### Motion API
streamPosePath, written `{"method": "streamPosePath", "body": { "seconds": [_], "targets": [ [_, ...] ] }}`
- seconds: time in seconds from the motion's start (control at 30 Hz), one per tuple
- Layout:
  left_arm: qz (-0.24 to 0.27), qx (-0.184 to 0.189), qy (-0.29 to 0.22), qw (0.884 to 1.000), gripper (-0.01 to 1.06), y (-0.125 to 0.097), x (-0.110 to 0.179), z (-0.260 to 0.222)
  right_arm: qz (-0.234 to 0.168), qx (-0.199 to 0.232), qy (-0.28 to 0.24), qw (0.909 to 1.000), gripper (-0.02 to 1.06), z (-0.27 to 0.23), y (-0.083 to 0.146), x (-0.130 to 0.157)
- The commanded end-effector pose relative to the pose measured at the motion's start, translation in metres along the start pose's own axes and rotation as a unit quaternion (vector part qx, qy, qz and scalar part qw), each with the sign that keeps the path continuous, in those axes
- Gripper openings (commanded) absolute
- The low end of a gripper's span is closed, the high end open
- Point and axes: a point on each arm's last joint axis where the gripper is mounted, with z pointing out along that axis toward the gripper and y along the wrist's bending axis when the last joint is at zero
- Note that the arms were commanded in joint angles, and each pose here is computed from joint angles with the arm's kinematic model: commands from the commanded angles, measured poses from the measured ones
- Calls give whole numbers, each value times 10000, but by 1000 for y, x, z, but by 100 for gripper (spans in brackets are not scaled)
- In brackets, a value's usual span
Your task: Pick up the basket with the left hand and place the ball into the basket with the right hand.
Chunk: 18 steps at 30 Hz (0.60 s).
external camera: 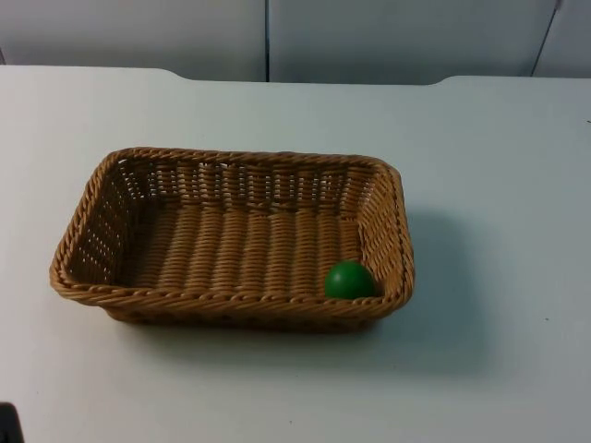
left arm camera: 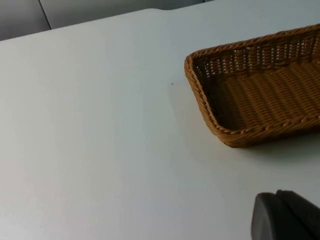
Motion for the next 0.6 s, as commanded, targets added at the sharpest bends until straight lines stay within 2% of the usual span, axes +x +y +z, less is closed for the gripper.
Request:
{"method": "streamPosePath", "body": {
  "seconds": [0.0, 0.13, 0.23, 0.33, 0.4, 0.47, 0.5, 0.57],
  "targets": [
    [-56, -28, -82, 9999, 0, 0, 0, 2, -12, -97, -137, 9999, 0, -6, 4, -4],
    [-88, 2, -162, 9998, 0, 0, 1, 7, -39, -211, -177, 9996, 0, -7, 6, -4],
    [-116, -19, -159, 9998, 0, 0, 1, 7, -68, -402, -8, 9992, 0, -8, 10, -1],
    [-116, -19, -159, 9998, 0, 0, 1, 7, 3, -412, 170, 9990, 0, -8, 10, 2],
    [-116, -19, -159, 9998, 0, 0, 1, 7, 79, -206, 415, 9989, 0, -8, 6, 6],
    [-116, -19, -159, 9998, 0, 0, 1, 7, 178, 215, 710, 9971, 0, -8, -1, 12],
    [-116, -19, -159, 9998, 0, 0, 1, 7, 178, 215, 710, 9971, 0, -8, -1, 12],
    [-116, -19, -159, 9998, 0, 0, 1, 7, 285, 598, 916, 9936, 0, -9, -8, 16]
  ]
}}
